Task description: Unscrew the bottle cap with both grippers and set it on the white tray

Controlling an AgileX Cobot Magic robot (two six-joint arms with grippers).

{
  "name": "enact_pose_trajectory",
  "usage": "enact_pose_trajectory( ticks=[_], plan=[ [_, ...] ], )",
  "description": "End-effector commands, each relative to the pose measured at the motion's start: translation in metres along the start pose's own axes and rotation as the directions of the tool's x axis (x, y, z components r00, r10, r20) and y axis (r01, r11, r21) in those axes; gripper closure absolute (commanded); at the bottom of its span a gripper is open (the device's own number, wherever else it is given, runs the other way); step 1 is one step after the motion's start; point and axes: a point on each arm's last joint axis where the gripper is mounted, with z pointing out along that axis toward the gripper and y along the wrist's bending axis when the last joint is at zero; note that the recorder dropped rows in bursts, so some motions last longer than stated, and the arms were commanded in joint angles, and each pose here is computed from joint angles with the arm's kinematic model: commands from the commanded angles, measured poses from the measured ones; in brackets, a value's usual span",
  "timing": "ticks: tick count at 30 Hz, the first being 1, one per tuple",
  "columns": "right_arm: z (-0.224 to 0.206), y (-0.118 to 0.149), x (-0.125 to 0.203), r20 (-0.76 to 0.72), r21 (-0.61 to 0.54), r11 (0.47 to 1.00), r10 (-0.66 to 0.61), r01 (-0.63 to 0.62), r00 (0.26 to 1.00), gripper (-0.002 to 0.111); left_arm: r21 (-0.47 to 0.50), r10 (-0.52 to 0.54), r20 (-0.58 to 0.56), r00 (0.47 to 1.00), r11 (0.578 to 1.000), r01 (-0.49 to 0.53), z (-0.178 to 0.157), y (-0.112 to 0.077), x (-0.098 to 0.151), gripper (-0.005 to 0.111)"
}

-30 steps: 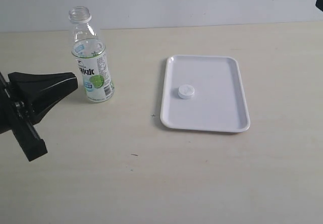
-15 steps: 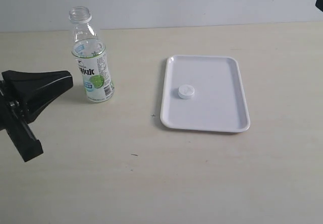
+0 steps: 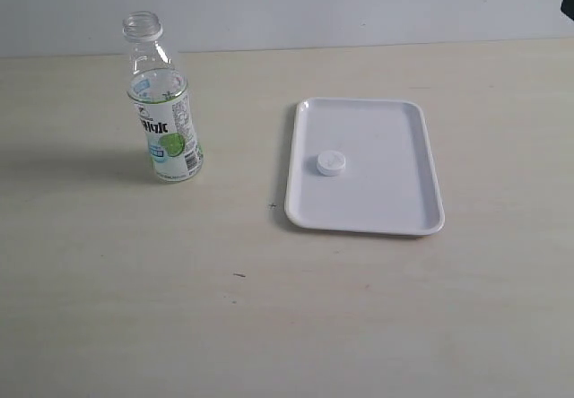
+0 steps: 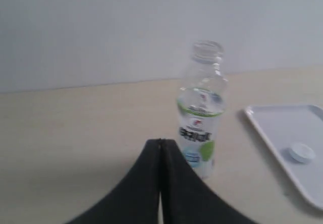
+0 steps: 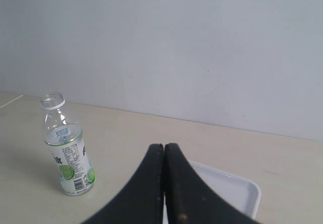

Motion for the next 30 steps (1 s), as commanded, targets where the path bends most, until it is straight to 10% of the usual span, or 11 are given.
enact_pose_trajectory(
  ticks=[1, 18, 24, 30],
  plan=[
    [-0.001, -0.001, 0.0, 0.009, 0.006, 1.0, 0.004, -0.004, 1.0, 0.108, -0.162, -0.064, 0.08, 0.995, 0.984, 0.076, -0.032, 0.015, -0.001, 0.107],
    [-0.001, -0.001, 0.0, 0.009, 0.006, 1.0, 0.007, -0.007, 1.0, 0.108, -0.248, -0.117, 0.144, 0.983, 0.957, 0.15, -0.061, 0.024, 0.007, 0.107],
    [-0.001, -0.001, 0.0, 0.009, 0.006, 1.0, 0.007, -0.007, 1.0, 0.108, -0.086, 0.121, 0.033, 0.992, 0.989, -0.117, -0.066, 0.008, 0.021, 0.107],
    [-0.001, -0.001, 0.0, 0.009, 0.006, 1.0, 0.007, -0.007, 1.0, 0.108, -0.042, 0.12, -0.018, 0.993, 0.992, -0.121, -0.055, 0.006, 0.061, 0.107]
  ],
)
